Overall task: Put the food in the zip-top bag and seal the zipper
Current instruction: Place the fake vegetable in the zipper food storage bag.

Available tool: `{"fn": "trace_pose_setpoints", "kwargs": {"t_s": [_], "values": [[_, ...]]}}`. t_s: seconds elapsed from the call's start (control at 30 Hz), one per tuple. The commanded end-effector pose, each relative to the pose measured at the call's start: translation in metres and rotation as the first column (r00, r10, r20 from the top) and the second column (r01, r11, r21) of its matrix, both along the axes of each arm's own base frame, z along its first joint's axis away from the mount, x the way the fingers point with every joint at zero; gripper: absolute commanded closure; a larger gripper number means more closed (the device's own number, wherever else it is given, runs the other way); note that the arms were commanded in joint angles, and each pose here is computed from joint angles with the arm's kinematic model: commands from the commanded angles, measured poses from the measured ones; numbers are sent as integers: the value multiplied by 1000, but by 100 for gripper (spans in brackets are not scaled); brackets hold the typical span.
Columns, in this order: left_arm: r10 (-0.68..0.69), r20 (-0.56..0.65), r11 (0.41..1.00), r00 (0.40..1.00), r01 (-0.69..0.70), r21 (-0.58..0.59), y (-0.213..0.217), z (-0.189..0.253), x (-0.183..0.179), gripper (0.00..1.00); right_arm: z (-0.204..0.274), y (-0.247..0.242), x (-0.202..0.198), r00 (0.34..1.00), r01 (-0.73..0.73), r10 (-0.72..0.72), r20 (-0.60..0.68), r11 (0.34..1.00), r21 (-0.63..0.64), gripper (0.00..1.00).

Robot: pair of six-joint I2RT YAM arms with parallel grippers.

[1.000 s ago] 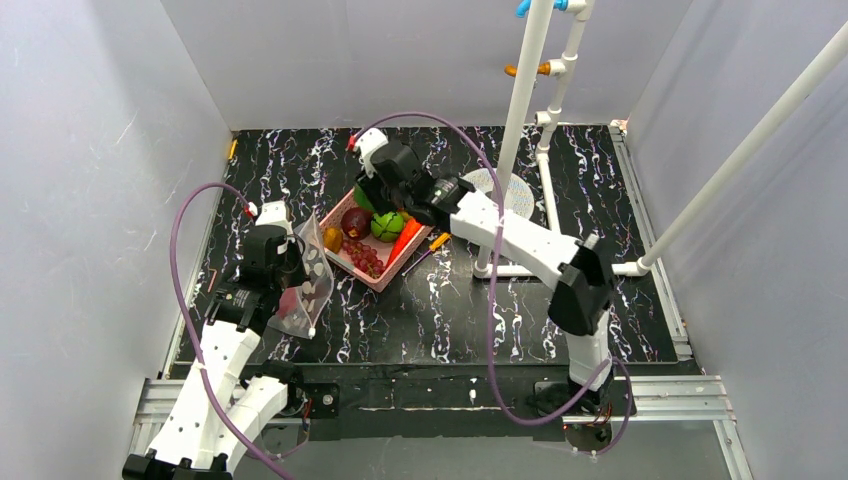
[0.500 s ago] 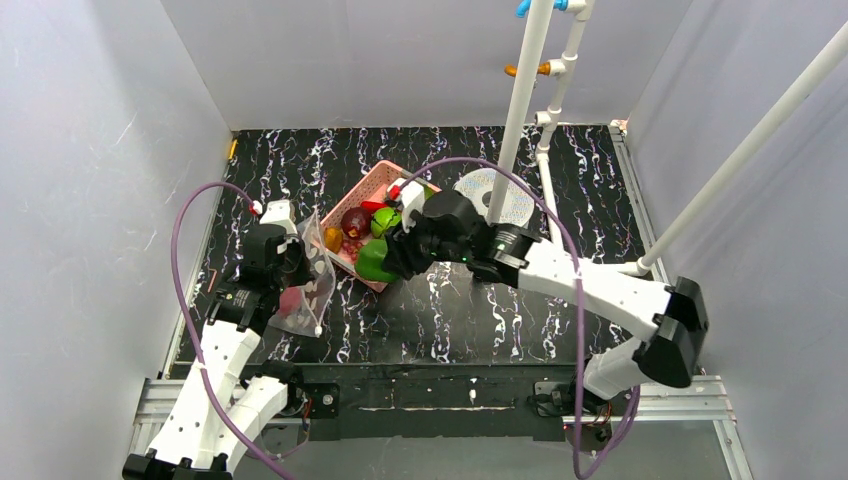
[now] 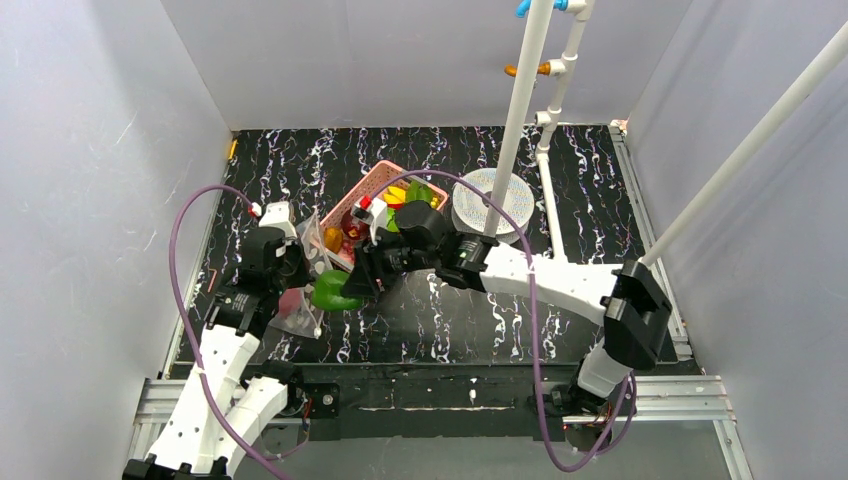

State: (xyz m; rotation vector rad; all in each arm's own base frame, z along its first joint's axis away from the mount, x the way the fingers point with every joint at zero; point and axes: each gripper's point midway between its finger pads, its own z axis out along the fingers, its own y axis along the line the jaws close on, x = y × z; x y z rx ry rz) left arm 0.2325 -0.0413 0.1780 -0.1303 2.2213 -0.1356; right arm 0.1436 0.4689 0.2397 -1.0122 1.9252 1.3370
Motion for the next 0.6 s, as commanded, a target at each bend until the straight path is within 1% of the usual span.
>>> {"fn": "trace_pose_setpoints", "kwargs": {"t_s": [0.0, 0.07, 0.13, 0.23, 0.4, 0.57], "values": [[1, 17, 1000, 1000, -1, 11, 2, 3, 0, 100, 26, 16, 19, 998, 68, -68, 15, 997, 39, 99], [-2, 20, 1000, 1000, 2, 9, 1, 4, 0, 100, 10, 13, 33, 988, 156, -156, 4, 986, -54, 99], [-5, 22, 1000, 1000, 5, 6, 1, 4, 0, 100, 0, 7, 47, 969, 246, -247, 10, 960, -136, 99], [-16, 47, 1000, 999, 16, -7, -2, 10, -1, 100, -9, 1, 58, 943, 329, -333, 20, 919, -216, 99], [-40, 95, 999, 995, 43, -33, -6, 19, -4, 100, -7, 8, 66, 928, 372, -371, 48, 901, -223, 99], [-63, 102, 997, 993, 68, -46, -11, 20, -5, 100, 16, 30, 77, 926, 378, -370, 78, 908, -182, 99]]}}
